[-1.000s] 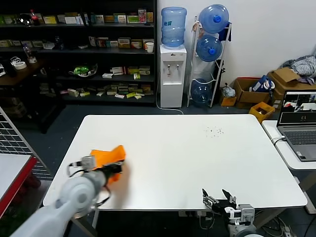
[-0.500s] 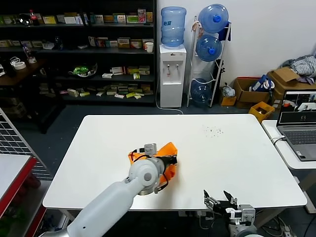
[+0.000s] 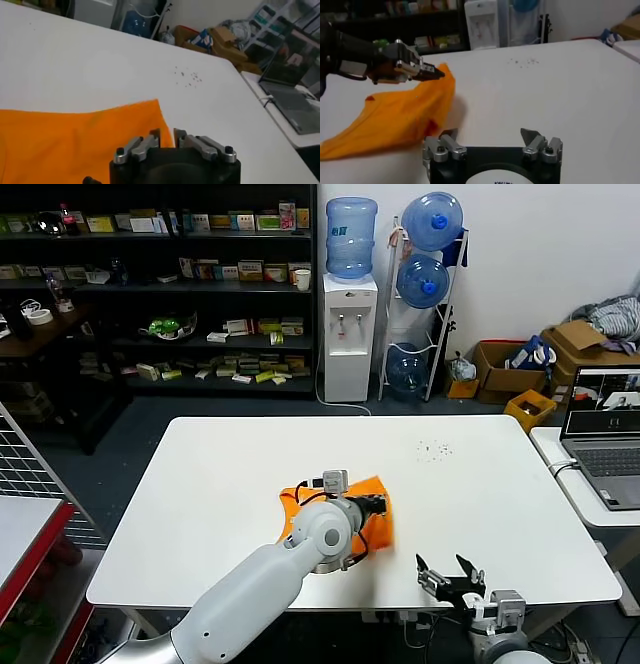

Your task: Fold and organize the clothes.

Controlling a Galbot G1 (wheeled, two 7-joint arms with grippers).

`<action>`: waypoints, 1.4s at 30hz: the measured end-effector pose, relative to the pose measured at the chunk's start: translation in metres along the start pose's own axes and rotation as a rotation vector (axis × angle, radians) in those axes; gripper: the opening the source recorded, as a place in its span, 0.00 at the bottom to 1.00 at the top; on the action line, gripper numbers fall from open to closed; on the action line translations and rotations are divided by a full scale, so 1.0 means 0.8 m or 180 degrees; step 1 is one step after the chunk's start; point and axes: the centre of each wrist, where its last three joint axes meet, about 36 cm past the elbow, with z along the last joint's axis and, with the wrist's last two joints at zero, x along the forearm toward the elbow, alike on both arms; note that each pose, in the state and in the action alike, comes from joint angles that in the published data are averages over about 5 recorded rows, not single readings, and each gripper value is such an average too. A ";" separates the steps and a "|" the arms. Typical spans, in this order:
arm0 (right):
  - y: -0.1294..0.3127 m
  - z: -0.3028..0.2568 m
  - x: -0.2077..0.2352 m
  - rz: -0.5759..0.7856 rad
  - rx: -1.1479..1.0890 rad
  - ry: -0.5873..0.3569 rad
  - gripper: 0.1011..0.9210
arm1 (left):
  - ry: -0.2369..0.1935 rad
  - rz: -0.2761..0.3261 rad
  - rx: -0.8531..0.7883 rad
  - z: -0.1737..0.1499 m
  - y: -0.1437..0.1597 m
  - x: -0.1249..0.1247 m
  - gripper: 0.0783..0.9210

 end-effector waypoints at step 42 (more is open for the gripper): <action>-0.063 0.077 0.003 0.0127 0.0575 -0.1751 0.88 | -0.3128 -0.0588 -0.0883 0.266 0.274 0.230 0.88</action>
